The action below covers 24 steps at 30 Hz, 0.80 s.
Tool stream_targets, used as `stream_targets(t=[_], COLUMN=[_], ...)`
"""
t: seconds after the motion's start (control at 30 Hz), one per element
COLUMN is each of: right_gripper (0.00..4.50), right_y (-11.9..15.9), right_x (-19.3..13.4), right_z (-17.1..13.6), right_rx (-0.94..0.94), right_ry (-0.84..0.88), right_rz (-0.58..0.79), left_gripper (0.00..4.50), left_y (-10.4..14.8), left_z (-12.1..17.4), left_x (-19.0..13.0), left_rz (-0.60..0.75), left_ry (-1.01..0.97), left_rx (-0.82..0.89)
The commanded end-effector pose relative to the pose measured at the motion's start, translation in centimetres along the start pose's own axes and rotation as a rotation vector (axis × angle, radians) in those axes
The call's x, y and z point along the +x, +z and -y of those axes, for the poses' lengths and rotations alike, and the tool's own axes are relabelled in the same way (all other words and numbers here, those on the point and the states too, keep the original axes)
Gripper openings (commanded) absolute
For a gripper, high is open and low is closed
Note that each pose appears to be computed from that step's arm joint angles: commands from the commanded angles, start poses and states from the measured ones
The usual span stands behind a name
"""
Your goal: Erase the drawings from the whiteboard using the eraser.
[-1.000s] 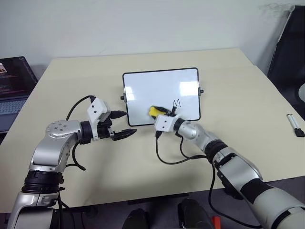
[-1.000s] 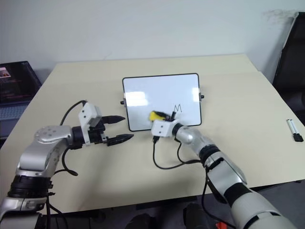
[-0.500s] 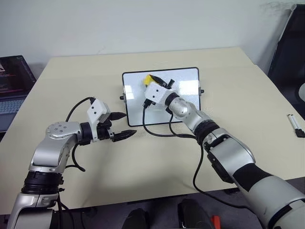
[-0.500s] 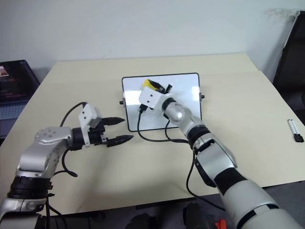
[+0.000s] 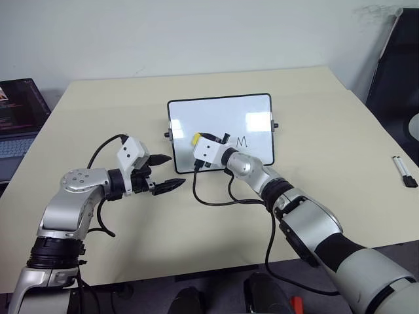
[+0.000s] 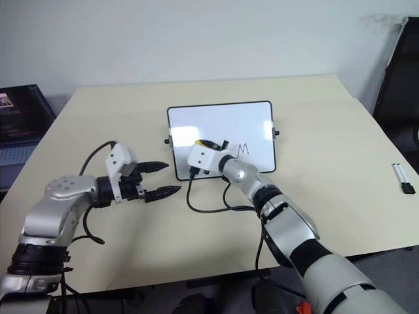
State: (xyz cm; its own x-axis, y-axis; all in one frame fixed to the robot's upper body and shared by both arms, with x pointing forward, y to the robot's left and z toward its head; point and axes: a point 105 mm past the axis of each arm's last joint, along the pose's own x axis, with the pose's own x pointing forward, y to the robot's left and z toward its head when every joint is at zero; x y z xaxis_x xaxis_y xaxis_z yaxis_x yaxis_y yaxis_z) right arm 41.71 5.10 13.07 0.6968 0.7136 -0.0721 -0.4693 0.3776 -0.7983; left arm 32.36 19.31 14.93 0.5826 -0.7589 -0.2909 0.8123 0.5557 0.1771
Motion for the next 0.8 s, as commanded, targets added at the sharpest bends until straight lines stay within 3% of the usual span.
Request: stream_targets(t=[0.03, 0.23, 0.47, 0.8], right_gripper=[1.32, 1.32, 1.32, 1.32], right_y=[-0.4, 2.9, 3.4, -1.0], right_x=[-0.2, -0.4, -4.2, -12.7], right_z=[0.0, 4.0, 5.2, 3.6], right_rx=[0.018, 0.105, 0.184, 0.224], right_ry=[0.003, -0.081, -0.070, -0.076], right_rz=[-0.009, 0.164, 0.318, 0.189], left_gripper=[4.50, 4.50, 4.50, 4.50], left_y=[1.4, 1.6, 2.5, 3.9], left_z=[-0.6, -0.4, 0.8, 1.9], left_x=[-0.5, -0.2, 0.4, 2.5], left_rz=[0.029, 0.040, 0.068, 0.082], left_ry=[0.018, 0.004, -0.048, -0.090], left_rx=[0.039, 0.036, 0.071, 0.165])
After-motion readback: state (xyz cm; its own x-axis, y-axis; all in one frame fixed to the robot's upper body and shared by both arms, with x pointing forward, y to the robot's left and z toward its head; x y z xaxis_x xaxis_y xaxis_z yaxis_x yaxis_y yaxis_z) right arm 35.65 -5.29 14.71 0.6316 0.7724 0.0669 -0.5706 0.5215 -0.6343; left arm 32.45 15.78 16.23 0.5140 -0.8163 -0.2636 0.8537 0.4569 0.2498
